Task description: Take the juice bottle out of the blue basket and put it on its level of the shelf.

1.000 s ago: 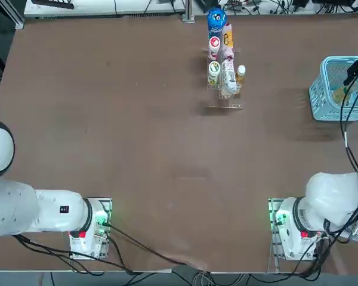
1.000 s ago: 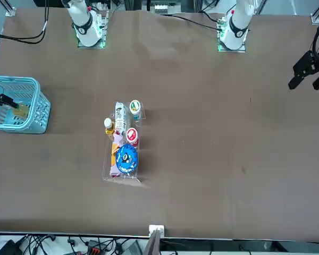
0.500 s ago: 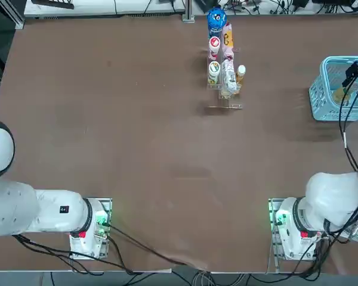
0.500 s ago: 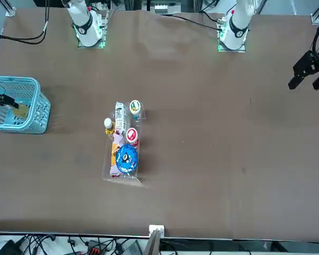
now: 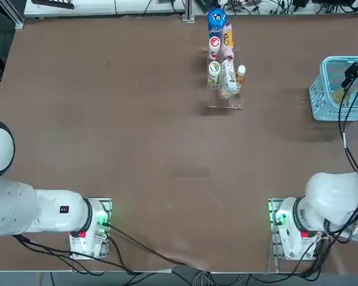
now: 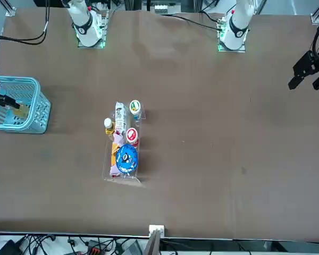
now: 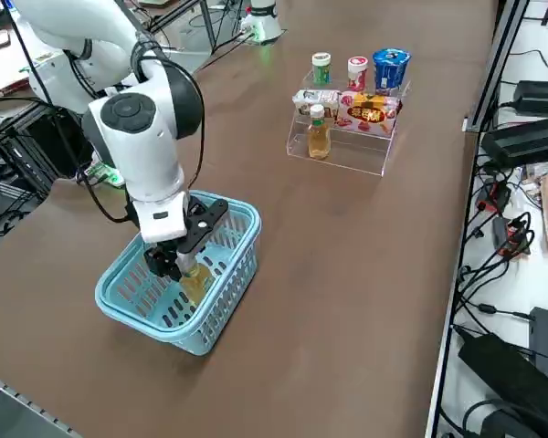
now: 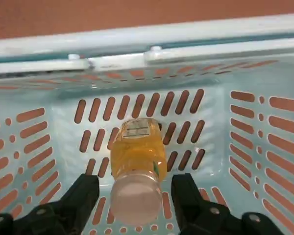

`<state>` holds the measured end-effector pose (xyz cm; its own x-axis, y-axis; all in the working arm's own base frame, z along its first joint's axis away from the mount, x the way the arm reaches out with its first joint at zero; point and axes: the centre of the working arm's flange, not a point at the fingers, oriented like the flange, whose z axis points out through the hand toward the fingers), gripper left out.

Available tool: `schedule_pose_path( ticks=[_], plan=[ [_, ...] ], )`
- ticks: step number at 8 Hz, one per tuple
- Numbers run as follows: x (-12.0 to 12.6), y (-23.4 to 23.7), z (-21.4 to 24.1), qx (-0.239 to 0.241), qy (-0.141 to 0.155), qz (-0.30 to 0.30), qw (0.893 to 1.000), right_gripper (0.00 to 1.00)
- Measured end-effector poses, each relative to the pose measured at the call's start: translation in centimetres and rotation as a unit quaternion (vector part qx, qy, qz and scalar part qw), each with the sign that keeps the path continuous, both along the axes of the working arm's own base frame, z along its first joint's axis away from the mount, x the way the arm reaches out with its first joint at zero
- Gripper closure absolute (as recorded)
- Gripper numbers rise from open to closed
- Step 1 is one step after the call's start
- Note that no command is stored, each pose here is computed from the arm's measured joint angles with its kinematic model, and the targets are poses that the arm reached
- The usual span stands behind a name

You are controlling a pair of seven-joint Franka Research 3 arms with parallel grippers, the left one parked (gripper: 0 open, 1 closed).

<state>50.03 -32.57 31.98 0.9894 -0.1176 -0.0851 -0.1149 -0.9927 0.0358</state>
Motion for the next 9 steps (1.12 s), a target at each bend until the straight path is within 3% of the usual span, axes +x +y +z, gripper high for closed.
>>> schedule_pose_path(
  ticks=[4,5,9],
  plan=[
    [0.00,0.07,-0.19,0.001,0.001,0.001,1.000,0.26],
    [0.03,0.06,-0.14,0.000,0.000,0.001,1.000,0.45],
    [0.05,0.08,-0.08,0.000,-0.001,0.001,1.000,0.47]
  ],
)
